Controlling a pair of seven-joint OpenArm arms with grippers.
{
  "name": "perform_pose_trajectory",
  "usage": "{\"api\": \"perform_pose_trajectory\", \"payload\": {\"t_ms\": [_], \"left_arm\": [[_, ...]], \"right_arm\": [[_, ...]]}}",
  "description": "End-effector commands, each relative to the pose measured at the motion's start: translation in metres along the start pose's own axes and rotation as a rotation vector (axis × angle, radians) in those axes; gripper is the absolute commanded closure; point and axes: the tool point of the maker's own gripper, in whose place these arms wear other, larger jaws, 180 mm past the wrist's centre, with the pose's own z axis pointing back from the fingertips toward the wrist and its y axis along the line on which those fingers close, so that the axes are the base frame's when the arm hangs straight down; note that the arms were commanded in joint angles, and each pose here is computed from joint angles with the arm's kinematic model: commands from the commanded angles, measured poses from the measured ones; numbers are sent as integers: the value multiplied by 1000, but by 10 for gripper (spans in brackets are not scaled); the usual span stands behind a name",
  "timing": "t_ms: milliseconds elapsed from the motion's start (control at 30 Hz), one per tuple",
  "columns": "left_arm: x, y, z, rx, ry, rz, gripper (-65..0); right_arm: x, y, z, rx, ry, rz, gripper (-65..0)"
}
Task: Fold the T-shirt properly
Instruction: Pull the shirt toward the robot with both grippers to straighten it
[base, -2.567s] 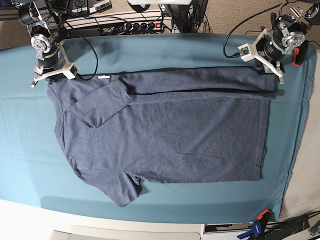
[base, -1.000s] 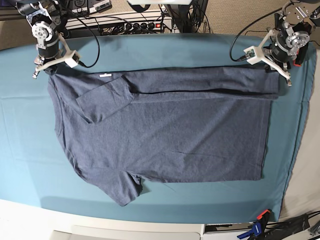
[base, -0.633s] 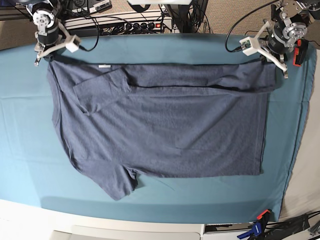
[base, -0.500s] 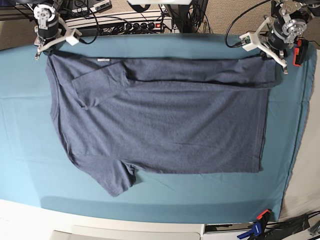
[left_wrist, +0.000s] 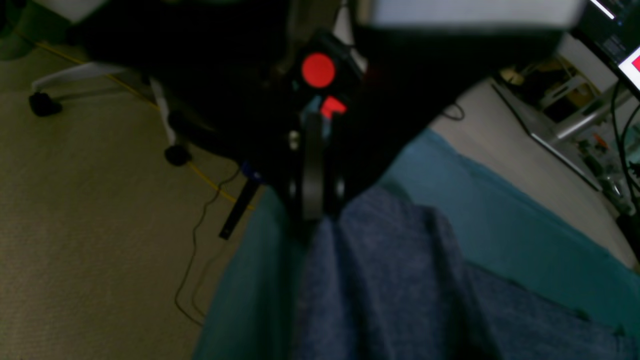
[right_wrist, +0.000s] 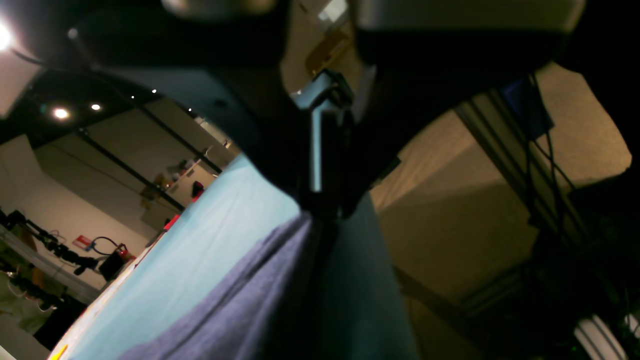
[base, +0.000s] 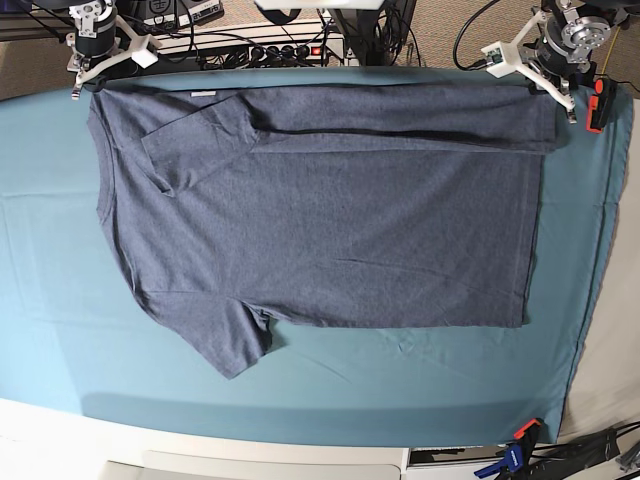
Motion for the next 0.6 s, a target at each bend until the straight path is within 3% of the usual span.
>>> {"api": "perform_pose_trajectory", "payload": {"t_ms": [0, 167, 400, 567], "left_arm": [[-3, 8, 3, 25, 9, -18, 0], [-1, 10, 3, 39, -4, -21, 0], [-2, 34, 6, 175, 7, -20, 0], [-4, 36, 6, 182, 19, -18, 0]], "right_arm": [[-6, -8, 1, -27, 17, 15, 0], [-2, -12, 0, -41, -2, 6, 0], [3, -43, -7, -152, -11, -58, 0], [3, -49, -9, -167, -8, -65, 0]]}}
